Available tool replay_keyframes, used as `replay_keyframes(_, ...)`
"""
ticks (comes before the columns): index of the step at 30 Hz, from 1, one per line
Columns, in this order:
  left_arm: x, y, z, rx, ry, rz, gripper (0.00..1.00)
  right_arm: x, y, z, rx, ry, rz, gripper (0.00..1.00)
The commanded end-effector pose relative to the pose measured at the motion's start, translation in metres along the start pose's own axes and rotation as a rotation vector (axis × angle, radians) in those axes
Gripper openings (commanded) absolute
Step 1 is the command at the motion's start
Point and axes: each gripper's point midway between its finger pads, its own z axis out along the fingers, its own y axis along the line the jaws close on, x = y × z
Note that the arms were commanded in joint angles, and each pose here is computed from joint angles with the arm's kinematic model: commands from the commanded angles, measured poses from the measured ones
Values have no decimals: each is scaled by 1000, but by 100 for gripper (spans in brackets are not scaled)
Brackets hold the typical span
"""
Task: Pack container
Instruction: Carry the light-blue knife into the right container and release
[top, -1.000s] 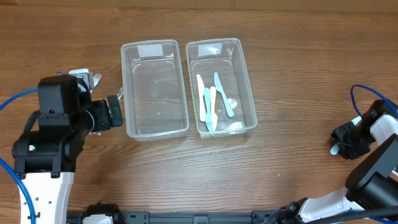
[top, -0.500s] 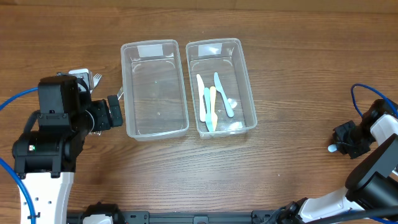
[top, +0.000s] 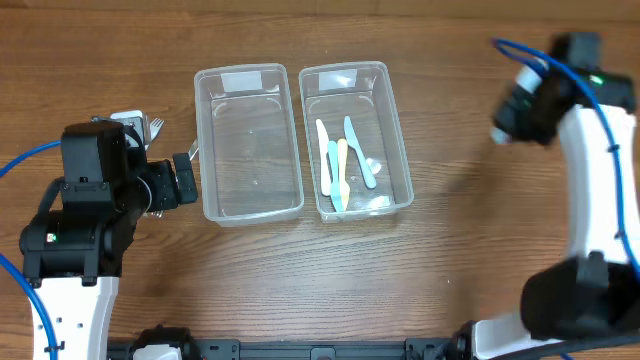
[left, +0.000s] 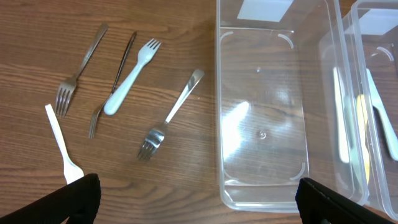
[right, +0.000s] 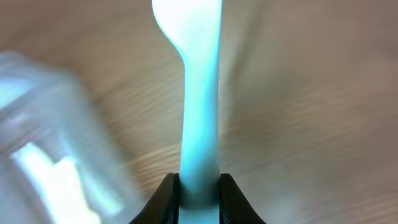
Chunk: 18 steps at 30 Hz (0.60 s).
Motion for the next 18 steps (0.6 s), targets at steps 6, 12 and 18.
replay_keyframes(6,-6,-2,-4,3,-18,8,100,78,194,-35,-243,-27,-547,4)
replay_keyframes(12,-6,-2,-4,4,-17,8,100,127,213,44,-178,179,-622,4)
replay_keyframes(18,-6,-2,-4,3,-17,8,100,139,211,79,-143,257,-628,48)
